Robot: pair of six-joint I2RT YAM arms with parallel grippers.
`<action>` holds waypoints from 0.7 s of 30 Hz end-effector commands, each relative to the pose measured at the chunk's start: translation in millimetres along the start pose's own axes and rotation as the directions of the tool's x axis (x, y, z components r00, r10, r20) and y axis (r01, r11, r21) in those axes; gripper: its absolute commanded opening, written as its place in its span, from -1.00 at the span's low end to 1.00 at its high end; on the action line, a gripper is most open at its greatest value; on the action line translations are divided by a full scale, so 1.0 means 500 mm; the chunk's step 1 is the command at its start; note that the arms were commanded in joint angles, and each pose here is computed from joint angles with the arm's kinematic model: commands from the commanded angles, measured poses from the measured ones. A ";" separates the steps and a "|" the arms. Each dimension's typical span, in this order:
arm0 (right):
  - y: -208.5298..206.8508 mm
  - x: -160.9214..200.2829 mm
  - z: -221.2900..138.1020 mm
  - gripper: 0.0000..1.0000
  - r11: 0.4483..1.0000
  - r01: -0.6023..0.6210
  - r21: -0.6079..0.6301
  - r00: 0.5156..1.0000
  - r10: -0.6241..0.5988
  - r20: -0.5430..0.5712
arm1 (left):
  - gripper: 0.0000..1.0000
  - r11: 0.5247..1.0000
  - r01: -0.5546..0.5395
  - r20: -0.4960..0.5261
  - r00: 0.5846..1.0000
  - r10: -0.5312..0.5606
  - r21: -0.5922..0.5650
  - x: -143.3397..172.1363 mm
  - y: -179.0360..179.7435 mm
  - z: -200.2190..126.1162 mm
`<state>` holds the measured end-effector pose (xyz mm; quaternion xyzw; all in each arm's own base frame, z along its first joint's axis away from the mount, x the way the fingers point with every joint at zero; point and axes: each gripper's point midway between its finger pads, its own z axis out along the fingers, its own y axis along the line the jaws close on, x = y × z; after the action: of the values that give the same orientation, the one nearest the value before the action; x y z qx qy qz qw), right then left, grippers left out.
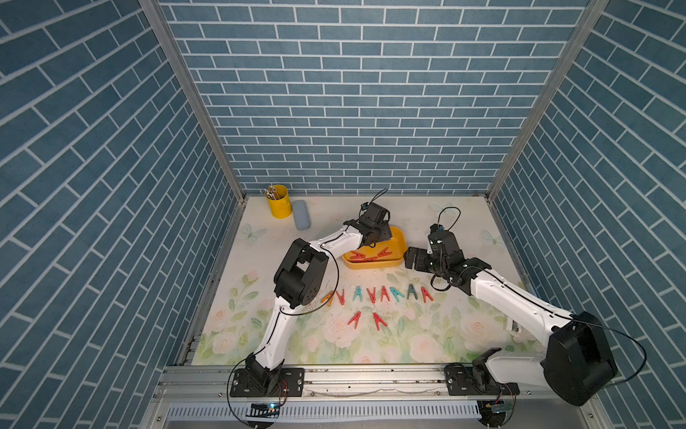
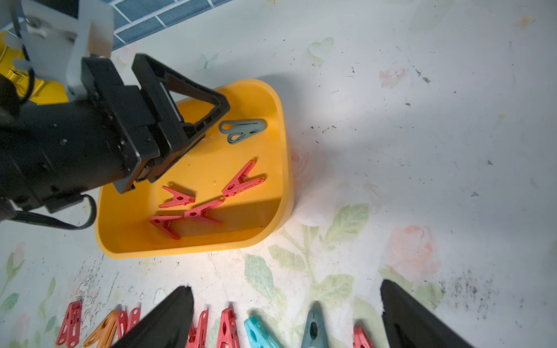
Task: Take the clothespins out of the storage box
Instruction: Pick up the clothespin from the storage box.
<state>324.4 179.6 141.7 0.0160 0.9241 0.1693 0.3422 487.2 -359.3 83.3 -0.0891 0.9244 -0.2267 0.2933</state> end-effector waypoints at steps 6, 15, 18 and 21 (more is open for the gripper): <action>0.009 -0.014 0.012 0.99 1.000 0.014 -0.024 1.000 -0.014 0.001 | 0.17 0.990 -0.082 -0.038 0.996 0.078 -0.111 0.039 0.022 0.016; 0.003 -0.014 0.006 0.99 1.000 0.015 -0.018 1.000 -0.015 0.003 | -0.27 0.996 -0.030 -0.043 0.999 0.027 -0.084 0.036 0.031 0.043; 0.001 -0.013 0.006 0.99 1.000 0.010 -0.016 1.000 -0.010 0.003 | -0.28 0.997 -0.014 -0.046 0.999 0.010 -0.077 0.034 0.037 0.052; -0.002 -0.012 0.007 0.99 1.000 0.008 -0.014 1.000 -0.008 0.001 | -0.31 0.998 -0.006 -0.042 0.999 0.004 -0.060 0.028 0.035 0.057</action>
<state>326.9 179.4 134.1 0.0184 0.9276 0.1731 0.3306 488.5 -358.7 56.2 -0.0865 0.9375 -0.1940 0.2755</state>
